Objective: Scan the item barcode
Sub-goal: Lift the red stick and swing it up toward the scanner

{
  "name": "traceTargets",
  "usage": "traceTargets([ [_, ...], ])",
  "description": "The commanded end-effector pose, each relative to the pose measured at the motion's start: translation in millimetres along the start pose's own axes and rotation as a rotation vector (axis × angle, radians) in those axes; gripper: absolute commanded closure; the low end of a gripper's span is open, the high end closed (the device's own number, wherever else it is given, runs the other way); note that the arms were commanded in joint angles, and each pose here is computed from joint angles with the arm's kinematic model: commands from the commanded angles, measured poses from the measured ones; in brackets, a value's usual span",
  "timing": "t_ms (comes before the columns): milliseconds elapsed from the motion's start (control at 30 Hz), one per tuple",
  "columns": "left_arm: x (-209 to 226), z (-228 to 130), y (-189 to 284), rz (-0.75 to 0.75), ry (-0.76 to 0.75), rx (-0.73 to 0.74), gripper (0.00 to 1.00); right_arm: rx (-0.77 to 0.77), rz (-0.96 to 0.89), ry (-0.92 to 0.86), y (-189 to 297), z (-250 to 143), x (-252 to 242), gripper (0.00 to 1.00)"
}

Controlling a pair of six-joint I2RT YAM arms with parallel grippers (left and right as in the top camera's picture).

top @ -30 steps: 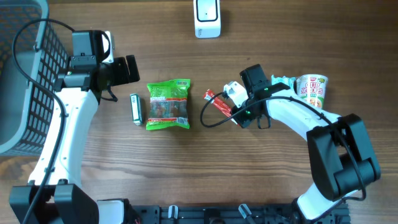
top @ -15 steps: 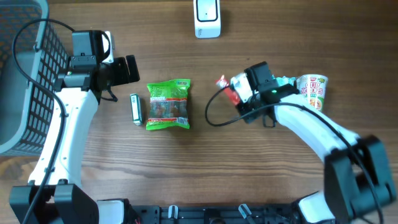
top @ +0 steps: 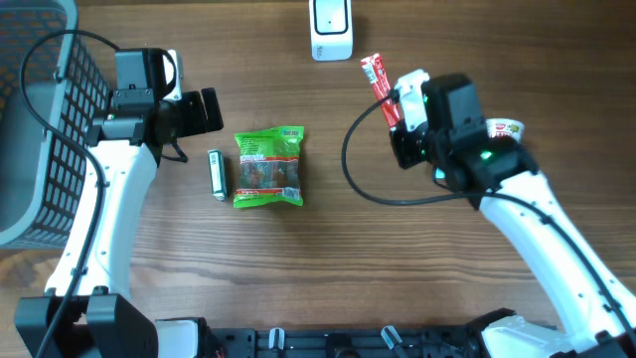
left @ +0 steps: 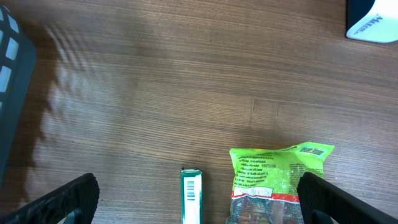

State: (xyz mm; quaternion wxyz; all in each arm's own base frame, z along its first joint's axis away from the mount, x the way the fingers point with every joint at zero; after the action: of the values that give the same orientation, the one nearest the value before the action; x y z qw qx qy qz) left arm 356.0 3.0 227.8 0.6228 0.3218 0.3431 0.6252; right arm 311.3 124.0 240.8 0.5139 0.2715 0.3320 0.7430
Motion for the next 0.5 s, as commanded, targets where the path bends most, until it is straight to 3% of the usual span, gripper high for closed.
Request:
traceTargets([
  [0,1.2,1.1,-0.1,0.010,-0.001,-0.003,0.00,-0.084,0.039,-0.019,41.5,54.4,8.1,0.96],
  [233,1.2,1.2,0.0,0.010,-0.001,-0.004,0.00,-0.038,0.034,-0.021,71.5,115.6,13.1,0.96],
  [367,1.2,1.1,-0.1,0.010,-0.001,-0.003,0.00,-0.056,-0.006,-0.008,58.0,145.6,12.4,0.96],
  [467,1.2,1.3,0.0,0.010,-0.001,-0.004,0.00,-0.118,-0.142,0.039,35.8,162.2,6.0,0.96],
])
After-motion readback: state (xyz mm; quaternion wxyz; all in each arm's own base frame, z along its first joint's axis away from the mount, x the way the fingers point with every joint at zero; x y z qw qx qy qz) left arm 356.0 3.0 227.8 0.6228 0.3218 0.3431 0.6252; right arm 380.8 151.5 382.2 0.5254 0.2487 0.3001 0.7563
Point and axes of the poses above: each gripper's point midway between its finger pads, its own y axis back along the fingers, its own x axis along the line the jaws close on, z = x × y, the point moved 7 cm from there along y, back along the fingers, and after that the axes turned 8 degrees about -y, right-handed, at the moved point
